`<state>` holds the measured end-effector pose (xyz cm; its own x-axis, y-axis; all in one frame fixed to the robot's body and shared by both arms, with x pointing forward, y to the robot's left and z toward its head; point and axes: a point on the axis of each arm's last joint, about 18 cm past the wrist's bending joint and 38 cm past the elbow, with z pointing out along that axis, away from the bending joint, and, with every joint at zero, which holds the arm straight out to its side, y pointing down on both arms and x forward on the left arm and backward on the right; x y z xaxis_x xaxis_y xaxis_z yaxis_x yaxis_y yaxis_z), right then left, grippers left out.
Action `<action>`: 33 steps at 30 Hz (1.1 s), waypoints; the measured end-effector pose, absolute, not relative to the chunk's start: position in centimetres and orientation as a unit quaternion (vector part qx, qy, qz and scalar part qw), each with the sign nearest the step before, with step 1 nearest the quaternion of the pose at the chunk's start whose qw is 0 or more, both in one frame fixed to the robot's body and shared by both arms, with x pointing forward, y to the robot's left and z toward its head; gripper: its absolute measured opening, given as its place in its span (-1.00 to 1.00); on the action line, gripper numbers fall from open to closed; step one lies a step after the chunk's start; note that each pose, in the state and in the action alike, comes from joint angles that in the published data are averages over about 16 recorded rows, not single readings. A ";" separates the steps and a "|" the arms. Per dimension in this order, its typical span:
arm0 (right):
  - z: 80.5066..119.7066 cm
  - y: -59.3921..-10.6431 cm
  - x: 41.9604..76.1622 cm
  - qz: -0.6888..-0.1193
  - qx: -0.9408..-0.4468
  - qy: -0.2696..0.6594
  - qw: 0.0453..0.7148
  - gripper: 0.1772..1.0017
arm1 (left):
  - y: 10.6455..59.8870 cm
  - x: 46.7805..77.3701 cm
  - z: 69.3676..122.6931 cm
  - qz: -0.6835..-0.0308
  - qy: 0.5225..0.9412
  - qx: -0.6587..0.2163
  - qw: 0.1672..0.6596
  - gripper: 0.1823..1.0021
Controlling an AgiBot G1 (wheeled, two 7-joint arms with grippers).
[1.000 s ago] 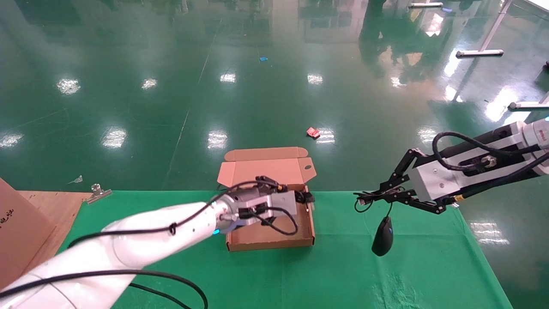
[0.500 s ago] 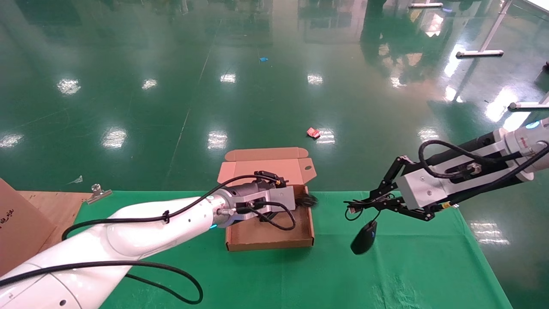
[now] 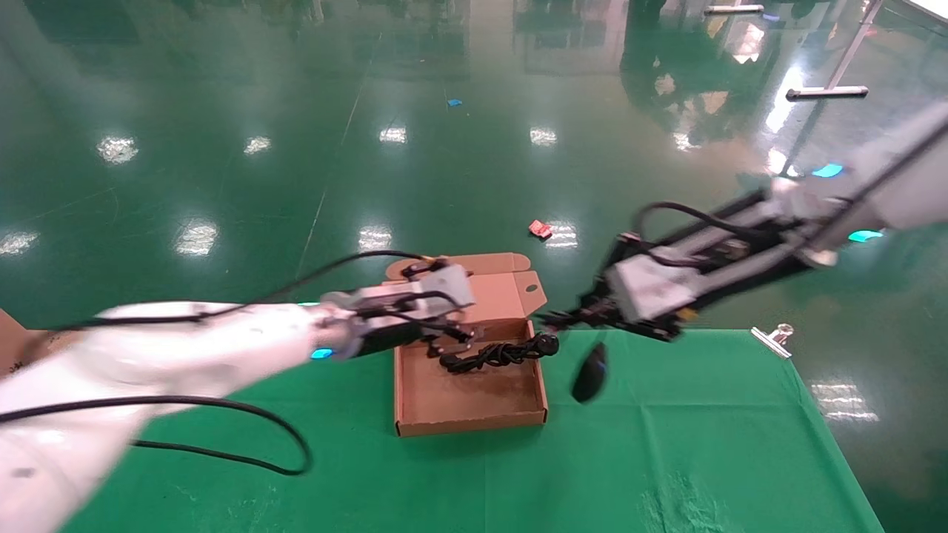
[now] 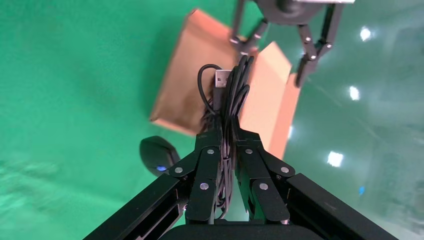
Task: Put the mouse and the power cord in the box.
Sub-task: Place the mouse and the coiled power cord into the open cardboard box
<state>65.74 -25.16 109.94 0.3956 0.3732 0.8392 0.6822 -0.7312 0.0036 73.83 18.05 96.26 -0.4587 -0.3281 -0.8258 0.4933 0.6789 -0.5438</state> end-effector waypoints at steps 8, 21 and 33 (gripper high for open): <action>109.4 -18.8 67.8 -0.462 -0.799 -0.346 0.168 -0.93 | 25.6 67.9 97.8 -0.490 0.719 0.079 0.486 0.58; 105.6 -10.3 70.7 -0.534 -0.749 -0.355 0.165 -0.93 | 35.1 60.7 98.3 -0.512 0.695 0.067 0.501 0.93; 99.4 -9.2 72.9 -0.541 -0.763 -0.323 0.146 -0.93 | 37.8 58.9 97.7 -0.492 0.700 0.044 0.515 1.00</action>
